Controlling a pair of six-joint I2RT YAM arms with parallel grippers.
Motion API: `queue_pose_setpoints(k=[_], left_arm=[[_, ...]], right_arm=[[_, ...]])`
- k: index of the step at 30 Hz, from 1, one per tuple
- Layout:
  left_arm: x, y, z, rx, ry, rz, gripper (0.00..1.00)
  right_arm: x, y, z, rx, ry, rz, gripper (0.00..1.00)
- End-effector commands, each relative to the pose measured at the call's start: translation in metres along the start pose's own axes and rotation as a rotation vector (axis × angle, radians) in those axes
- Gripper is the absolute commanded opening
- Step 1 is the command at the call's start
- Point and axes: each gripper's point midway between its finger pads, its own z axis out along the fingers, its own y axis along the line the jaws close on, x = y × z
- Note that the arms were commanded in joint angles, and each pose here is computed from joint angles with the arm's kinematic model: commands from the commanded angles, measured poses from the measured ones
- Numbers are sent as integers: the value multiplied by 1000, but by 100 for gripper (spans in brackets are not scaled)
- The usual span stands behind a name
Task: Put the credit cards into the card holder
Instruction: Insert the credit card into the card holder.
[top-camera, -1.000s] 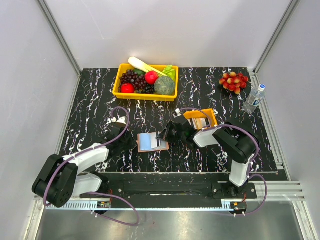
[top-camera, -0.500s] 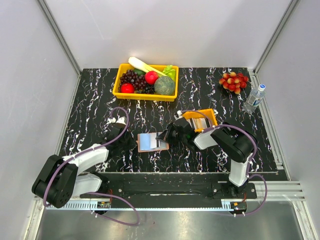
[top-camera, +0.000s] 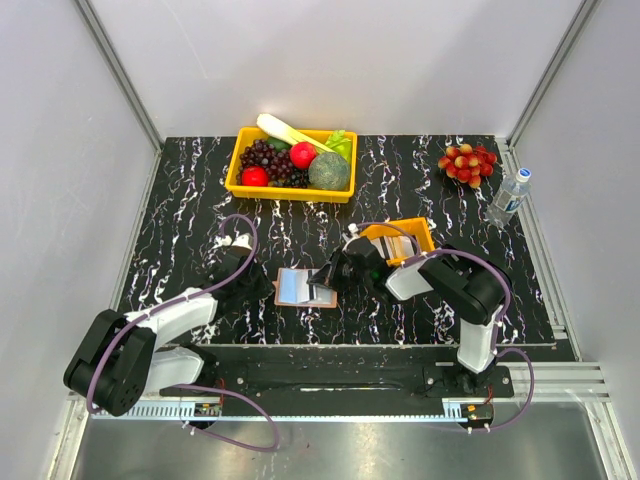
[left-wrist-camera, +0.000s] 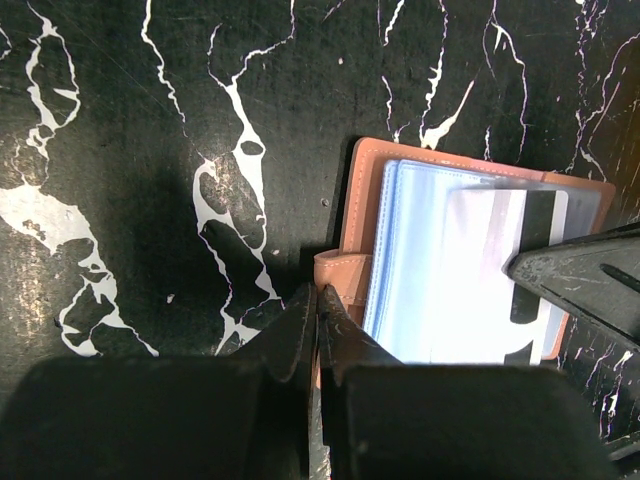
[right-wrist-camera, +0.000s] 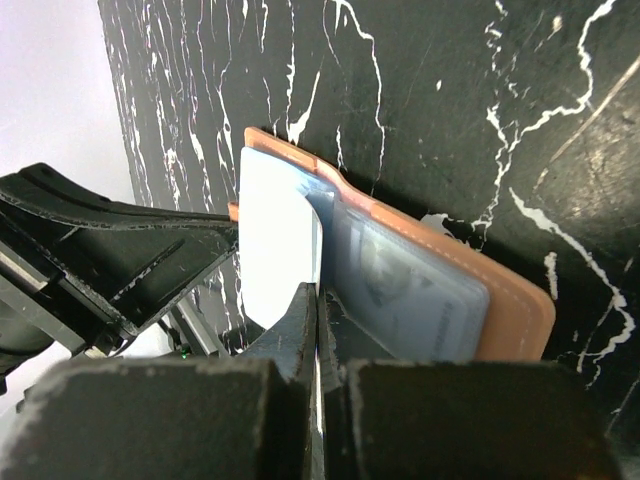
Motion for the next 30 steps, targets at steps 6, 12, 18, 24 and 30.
queue_pose_setpoints(k=[6, 12, 18, 24, 30], left_arm=[[11, -2, 0, 23, 36, -11, 0], [14, -6, -2, 57, 27, -44, 0], [22, -9, -2, 103, 25, -122, 0], [24, -5, -5, 100, 7, -143, 0], [20, 0, -11, 79, -20, -138, 0]], right_arm=[[33, -23, 0, 88, 104, 48, 0], [20, -17, 10, 86, 18, 103, 0], [26, -2, 17, 62, -8, 128, 1], [31, 3, 23, 84, -24, 117, 10], [19, 1, 4, 119, -88, 60, 25]])
